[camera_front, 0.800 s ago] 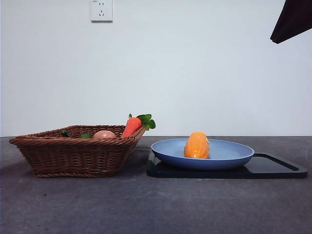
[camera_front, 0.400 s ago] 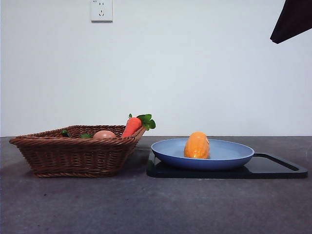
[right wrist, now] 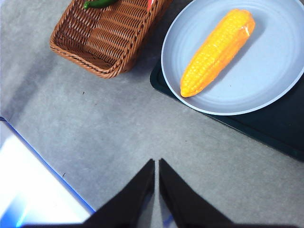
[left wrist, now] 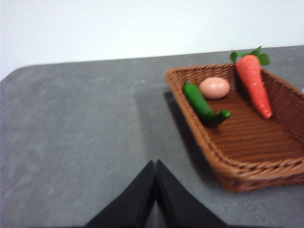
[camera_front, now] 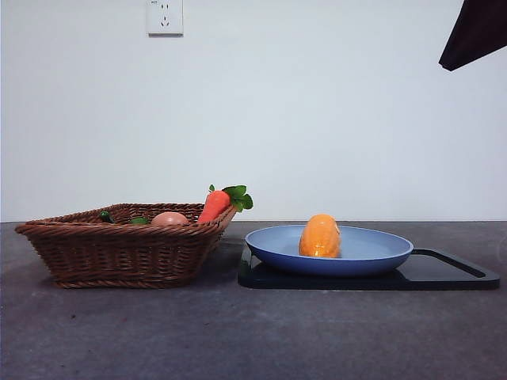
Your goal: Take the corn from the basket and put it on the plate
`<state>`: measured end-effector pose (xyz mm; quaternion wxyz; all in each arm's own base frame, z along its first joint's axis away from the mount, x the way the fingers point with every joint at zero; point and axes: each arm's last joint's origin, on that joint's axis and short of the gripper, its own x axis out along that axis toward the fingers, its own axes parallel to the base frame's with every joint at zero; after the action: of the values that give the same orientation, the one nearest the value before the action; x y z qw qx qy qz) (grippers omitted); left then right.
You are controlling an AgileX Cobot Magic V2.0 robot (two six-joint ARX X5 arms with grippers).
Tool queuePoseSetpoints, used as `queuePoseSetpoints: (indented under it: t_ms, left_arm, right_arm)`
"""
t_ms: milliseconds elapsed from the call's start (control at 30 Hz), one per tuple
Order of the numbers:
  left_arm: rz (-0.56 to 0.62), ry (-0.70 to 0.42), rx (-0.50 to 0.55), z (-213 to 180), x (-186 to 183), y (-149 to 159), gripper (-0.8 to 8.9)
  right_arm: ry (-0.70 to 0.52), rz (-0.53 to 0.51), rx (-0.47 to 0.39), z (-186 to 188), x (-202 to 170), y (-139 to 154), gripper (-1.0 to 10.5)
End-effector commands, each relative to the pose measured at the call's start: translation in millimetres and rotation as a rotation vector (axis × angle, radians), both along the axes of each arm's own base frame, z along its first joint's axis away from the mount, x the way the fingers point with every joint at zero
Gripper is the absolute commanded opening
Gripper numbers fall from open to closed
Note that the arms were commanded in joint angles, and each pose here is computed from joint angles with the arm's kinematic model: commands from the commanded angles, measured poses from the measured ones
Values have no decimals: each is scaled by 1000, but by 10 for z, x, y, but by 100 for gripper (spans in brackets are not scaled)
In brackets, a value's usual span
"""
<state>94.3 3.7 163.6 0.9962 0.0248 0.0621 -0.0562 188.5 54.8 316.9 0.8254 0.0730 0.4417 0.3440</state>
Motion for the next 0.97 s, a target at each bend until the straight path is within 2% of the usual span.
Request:
queuePoseSetpoints:
  t_ms: [33,300,967]
  left_arm:
    - [24,23,-18,-28,-12,7,4]
    - [34,144,-32,-142,-35,7,4]
    - [34,145,-33,-143,-34,7,4]
  right_arm:
    - [-23,11,0,36,29,12,2]
    - [-22,11,0,36,29,12,2]
    - [-23,11,0,36,29,12,2]
